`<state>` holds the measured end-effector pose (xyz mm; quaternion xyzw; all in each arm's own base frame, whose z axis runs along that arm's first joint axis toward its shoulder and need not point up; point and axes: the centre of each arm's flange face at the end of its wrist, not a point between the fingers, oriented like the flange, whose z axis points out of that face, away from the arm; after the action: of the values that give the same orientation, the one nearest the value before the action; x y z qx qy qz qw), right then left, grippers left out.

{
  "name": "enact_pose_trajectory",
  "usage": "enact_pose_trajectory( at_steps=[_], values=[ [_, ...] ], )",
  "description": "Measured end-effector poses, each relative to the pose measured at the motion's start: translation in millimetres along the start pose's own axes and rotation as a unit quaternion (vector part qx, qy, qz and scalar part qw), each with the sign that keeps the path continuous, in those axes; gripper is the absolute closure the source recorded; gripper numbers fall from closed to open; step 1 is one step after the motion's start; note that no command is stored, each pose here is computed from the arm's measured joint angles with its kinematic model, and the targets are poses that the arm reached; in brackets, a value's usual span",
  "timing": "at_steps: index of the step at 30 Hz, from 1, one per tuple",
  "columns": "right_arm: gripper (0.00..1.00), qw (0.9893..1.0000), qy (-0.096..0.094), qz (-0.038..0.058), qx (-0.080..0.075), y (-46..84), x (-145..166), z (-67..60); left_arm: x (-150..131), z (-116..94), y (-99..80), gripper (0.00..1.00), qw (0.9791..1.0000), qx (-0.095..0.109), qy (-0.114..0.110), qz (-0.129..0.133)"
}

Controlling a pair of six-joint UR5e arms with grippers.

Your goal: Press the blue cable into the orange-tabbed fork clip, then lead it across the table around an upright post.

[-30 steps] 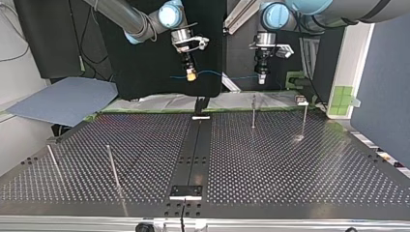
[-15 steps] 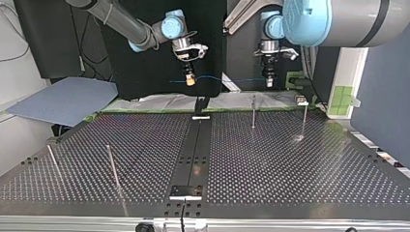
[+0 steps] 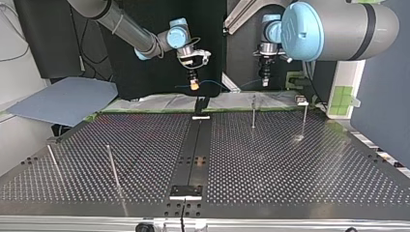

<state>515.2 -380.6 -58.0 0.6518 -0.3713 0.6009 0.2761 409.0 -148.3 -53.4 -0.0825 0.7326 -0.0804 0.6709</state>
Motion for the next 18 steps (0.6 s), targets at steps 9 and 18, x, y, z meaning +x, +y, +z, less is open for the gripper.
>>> enact_pose_trajectory(
  at_steps=[9,18],
  values=[
    [1.00,0.9997,0.022,0.0015,0.006,-5.0,24,30.2,-5,26,2.0,1.00,0.9998,0.002,-0.004,-0.019],
    [1.00,0.9993,0.036,0.0031,0.009,-9.0,41,49.3,-8,43,2.7,1.00,0.9997,0.002,-0.006,-0.025]
  ],
)
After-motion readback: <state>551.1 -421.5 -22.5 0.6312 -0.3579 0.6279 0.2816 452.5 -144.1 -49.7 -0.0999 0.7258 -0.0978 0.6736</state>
